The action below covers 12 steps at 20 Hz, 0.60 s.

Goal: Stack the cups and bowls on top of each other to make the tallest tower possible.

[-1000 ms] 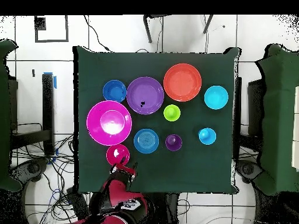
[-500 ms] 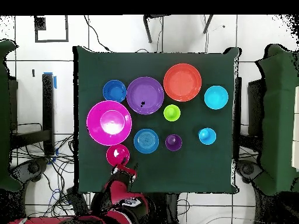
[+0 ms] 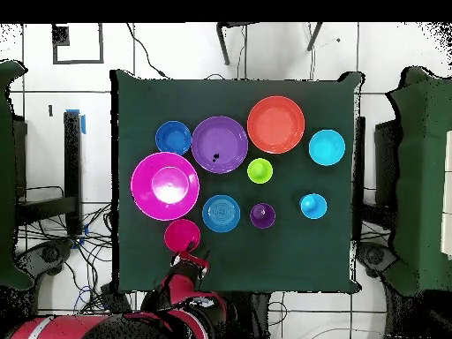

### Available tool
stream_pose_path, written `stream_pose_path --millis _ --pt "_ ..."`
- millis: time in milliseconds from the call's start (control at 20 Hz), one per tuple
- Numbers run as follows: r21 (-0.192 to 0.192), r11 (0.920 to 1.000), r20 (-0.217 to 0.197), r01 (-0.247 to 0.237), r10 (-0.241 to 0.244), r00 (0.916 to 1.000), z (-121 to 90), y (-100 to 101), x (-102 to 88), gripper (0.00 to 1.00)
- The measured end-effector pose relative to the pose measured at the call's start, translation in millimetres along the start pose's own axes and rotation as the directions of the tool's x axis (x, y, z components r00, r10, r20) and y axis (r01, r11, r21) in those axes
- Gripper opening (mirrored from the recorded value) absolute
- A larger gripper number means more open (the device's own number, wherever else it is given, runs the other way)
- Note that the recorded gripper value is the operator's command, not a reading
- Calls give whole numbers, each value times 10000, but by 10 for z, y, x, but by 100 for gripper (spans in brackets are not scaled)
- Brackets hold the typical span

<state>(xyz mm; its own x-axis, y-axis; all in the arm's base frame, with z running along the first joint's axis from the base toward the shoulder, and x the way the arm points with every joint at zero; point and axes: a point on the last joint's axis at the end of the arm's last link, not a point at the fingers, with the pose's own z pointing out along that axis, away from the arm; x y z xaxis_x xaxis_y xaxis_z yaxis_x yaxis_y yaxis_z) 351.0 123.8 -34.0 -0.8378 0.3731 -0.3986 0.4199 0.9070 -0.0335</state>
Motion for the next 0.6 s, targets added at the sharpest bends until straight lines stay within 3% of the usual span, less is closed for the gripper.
stream_pose_path --millis 600 --pt "-35 10000 -140 27 -28 9999 19 20 64 100"
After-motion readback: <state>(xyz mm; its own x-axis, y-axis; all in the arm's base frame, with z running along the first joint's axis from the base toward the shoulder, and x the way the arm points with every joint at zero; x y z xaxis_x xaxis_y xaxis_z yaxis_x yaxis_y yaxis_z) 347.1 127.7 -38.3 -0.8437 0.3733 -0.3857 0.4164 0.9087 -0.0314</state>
